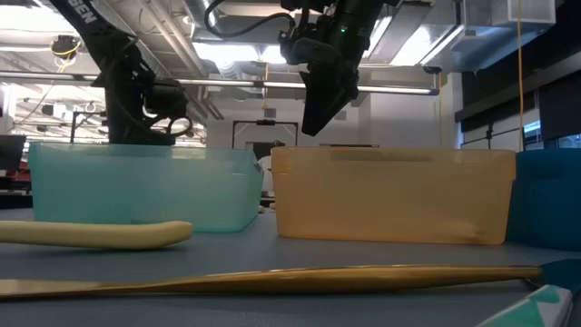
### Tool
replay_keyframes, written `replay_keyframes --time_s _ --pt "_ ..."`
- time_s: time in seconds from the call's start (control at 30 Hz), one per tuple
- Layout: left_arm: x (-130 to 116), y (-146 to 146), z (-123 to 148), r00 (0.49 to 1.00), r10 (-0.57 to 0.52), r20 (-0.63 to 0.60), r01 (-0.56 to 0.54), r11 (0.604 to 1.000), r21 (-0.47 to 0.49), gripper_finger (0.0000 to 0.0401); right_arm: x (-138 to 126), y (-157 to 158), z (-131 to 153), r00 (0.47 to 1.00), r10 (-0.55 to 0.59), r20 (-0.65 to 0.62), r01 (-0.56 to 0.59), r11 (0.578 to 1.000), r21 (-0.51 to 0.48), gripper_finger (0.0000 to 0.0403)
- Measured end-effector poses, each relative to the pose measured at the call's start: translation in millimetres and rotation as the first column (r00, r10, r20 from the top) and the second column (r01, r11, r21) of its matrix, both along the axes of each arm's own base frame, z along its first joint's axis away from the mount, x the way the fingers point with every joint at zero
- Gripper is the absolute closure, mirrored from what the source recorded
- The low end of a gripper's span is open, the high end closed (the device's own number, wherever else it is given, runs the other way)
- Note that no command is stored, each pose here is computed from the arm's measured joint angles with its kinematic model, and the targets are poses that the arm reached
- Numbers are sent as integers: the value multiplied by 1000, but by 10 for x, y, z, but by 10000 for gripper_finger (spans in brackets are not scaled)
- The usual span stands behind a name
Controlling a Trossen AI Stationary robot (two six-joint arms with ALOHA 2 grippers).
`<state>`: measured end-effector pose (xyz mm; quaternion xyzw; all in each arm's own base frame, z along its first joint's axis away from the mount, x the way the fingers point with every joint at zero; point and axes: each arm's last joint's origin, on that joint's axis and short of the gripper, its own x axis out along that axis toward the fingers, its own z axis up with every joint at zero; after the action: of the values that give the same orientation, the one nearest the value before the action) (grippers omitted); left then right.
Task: Sort silverware by color (type)
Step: Put the gold knife into the green bin
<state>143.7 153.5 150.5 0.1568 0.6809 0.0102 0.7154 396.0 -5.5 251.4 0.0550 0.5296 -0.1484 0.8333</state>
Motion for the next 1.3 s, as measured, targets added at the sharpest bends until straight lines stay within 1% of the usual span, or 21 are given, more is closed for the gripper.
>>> replay_keyframes --time_s 0.23,0.37,0.57,0.73,0.87,0.93,1.0,1.07,1.13,1.23,1.3 --pt "-1 79 69 989 138 53 -139 990 6 396 0 0 0 1000 0 0 0 1000 0 288" --pt "14 102 82 976 195 93 -197 980 9 400 0 0 -1 1000 0 0 0 1000 0 288" --pt "26 89 82 975 187 124 -184 982 -35 401 0 0 -1 1000 0 0 0 1000 0 288" --pt "29 89 85 974 185 130 -181 983 -40 401 0 0 -1 1000 0 0 0 1000 0 288" --pt "40 81 86 971 181 157 -171 982 -74 401 0 0 -1 1000 0 0 0 1000 0 288" --pt "37 83 86 970 190 152 -181 981 -69 401 0 0 -1 1000 0 0 0 1000 0 288" --pt "16 110 88 957 251 142 -248 968 -42 401 0 0 -1 1000 0 0 0 1000 0 288" --pt "-19 154 93 933 330 145 -330 944 -20 401 0 0 -1 1000 0 0 0 1000 0 288" --pt "-65 192 94 907 393 150 -394 919 -19 401 0 0 -1 1000 0 0 0 1000 0 288" --pt "-129 242 94 880 449 153 -452 892 -20 401 0 0 -1 1000 0 0 0 1000 0 288" --pt "-165 264 93 870 469 150 -472 882 -22 401 0 0 0 1000 0 0 0 1000 0 288"
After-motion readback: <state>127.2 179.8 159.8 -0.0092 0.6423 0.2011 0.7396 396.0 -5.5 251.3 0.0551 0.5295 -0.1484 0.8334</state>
